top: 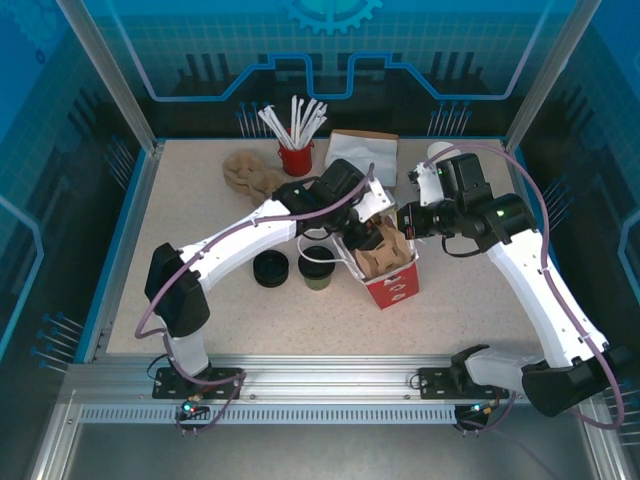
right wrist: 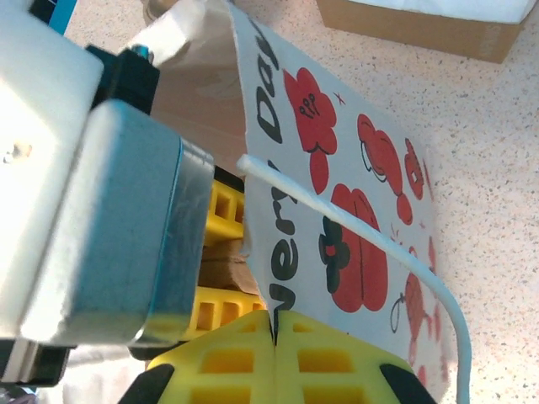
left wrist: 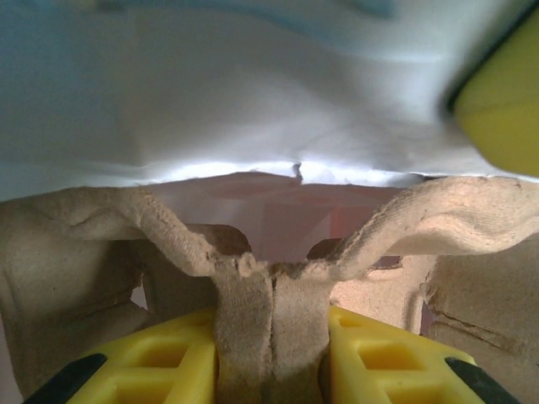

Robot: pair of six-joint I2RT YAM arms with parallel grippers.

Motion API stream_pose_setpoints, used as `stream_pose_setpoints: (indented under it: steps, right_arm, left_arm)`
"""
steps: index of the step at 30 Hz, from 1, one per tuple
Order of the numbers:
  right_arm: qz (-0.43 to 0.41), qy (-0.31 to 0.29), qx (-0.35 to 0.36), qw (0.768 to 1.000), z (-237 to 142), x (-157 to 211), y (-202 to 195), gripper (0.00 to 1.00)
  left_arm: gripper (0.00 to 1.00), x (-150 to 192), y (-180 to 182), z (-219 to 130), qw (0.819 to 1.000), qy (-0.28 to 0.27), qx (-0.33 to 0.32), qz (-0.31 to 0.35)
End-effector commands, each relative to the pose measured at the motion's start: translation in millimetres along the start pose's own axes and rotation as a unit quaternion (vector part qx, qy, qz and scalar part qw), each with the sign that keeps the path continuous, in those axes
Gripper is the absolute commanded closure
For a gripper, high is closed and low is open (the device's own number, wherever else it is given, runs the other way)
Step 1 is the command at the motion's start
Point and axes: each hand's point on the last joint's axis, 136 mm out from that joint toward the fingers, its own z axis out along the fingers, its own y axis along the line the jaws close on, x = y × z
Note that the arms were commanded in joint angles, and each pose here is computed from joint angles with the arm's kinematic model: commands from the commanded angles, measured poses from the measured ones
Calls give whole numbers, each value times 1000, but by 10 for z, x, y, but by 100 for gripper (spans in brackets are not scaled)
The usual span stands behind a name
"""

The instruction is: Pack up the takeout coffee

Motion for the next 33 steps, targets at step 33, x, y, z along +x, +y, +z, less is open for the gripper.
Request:
stream_pose_setpoints:
  steps: [33]
  right_arm:
    - [60,-41,5,997,-131,-36,-339,100]
  left_arm:
    - [63,278,-67,755,994,74,11,78]
